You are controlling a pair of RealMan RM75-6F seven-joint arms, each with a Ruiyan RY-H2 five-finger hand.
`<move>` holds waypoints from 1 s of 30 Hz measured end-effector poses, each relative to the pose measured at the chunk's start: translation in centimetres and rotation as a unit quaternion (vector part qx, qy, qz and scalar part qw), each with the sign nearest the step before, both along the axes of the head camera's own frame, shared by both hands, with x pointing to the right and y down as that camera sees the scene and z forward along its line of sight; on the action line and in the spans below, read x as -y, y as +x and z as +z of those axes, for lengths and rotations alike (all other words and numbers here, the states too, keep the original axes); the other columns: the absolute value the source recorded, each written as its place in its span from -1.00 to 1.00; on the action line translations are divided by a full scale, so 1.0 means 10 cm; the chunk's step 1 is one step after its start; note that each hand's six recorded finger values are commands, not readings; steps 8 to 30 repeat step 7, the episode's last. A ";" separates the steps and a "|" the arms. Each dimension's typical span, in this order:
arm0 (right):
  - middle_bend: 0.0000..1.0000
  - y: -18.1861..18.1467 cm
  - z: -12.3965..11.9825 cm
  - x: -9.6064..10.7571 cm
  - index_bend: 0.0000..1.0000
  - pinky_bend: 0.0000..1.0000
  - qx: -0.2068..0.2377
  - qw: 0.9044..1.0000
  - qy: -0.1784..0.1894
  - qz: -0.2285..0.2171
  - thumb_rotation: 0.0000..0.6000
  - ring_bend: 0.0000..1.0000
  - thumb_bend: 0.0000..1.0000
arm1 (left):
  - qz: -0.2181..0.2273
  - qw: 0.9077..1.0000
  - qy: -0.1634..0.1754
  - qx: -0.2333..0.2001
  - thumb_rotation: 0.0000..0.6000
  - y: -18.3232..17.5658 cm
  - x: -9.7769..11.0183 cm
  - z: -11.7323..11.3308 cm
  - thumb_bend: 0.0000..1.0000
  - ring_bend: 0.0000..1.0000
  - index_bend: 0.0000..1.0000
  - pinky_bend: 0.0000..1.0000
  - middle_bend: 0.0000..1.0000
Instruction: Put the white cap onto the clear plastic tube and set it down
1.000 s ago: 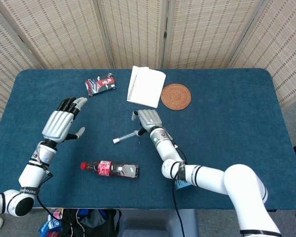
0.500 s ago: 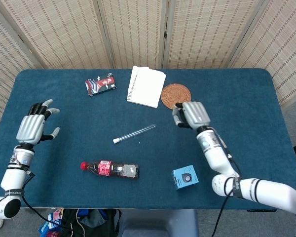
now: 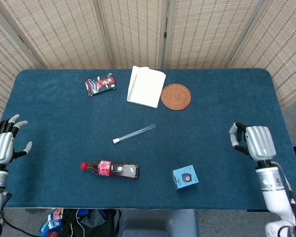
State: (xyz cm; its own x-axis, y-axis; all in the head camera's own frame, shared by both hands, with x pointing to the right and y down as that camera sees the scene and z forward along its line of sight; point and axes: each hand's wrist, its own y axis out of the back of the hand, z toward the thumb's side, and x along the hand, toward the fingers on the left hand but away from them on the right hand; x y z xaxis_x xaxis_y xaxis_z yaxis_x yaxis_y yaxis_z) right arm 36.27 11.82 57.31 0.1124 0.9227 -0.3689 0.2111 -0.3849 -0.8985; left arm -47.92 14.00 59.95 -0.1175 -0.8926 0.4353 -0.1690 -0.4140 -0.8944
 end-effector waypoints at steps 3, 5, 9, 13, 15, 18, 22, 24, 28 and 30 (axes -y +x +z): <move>0.07 0.19 -0.05 -0.22 0.16 0.08 -0.014 1.000 -0.010 0.006 1.00 -0.04 -0.12 | -0.003 1.000 -0.008 0.013 1.00 -0.07 -0.19 -0.05 -0.36 -0.95 -0.67 -1.00 -0.88; 0.06 0.30 -0.09 -0.33 0.15 0.08 -0.022 1.000 -0.013 0.012 1.00 -0.06 -0.12 | -0.005 1.000 -0.005 0.018 1.00 -0.09 -0.28 -0.10 -0.36 -0.96 -0.67 -1.00 -0.89; 0.05 0.36 -0.12 -0.41 0.15 0.07 -0.027 0.999 -0.014 0.017 1.00 -0.07 -0.13 | -0.005 1.000 0.003 0.020 1.00 -0.08 -0.34 -0.15 -0.36 -0.96 -0.68 -1.00 -0.89; 0.05 0.36 -0.12 -0.41 0.15 0.07 -0.027 0.999 -0.014 0.017 1.00 -0.07 -0.13 | -0.005 1.000 0.003 0.020 1.00 -0.08 -0.34 -0.15 -0.36 -0.96 -0.68 -1.00 -0.89; 0.05 0.36 -0.12 -0.41 0.15 0.07 -0.027 0.999 -0.014 0.017 1.00 -0.07 -0.13 | -0.005 1.000 0.003 0.020 1.00 -0.08 -0.34 -0.15 -0.36 -0.96 -0.68 -1.00 -0.89; 0.05 0.36 -0.12 -0.41 0.15 0.07 -0.027 0.999 -0.014 0.017 1.00 -0.07 -0.13 | -0.005 1.000 0.003 0.020 1.00 -0.08 -0.34 -0.15 -0.36 -0.96 -0.68 -1.00 -0.89; 0.05 0.36 -0.12 -0.41 0.15 0.07 -0.027 0.999 -0.014 0.017 1.00 -0.07 -0.13 | -0.005 1.000 0.003 0.020 1.00 -0.08 -0.34 -0.15 -0.36 -0.96 -0.68 -1.00 -0.89; 0.05 0.36 -0.12 -0.41 0.15 0.07 -0.027 0.999 -0.014 0.017 1.00 -0.07 -0.13 | -0.005 1.000 0.003 0.020 1.00 -0.08 -0.34 -0.15 -0.36 -0.96 -0.68 -1.00 -0.89; 0.05 0.36 -0.12 -0.41 0.15 0.07 -0.027 0.999 -0.014 0.017 1.00 -0.07 -0.13 | -0.005 1.000 0.003 0.020 1.00 -0.08 -0.34 -0.15 -0.36 -0.96 -0.68 -1.00 -0.89; 0.05 0.36 -0.12 -0.41 0.15 0.07 -0.027 0.999 -0.014 0.017 1.00 -0.07 -0.13 | -0.005 1.000 0.003 0.020 1.00 -0.08 -0.34 -0.15 -0.36 -0.96 -0.68 -1.00 -0.89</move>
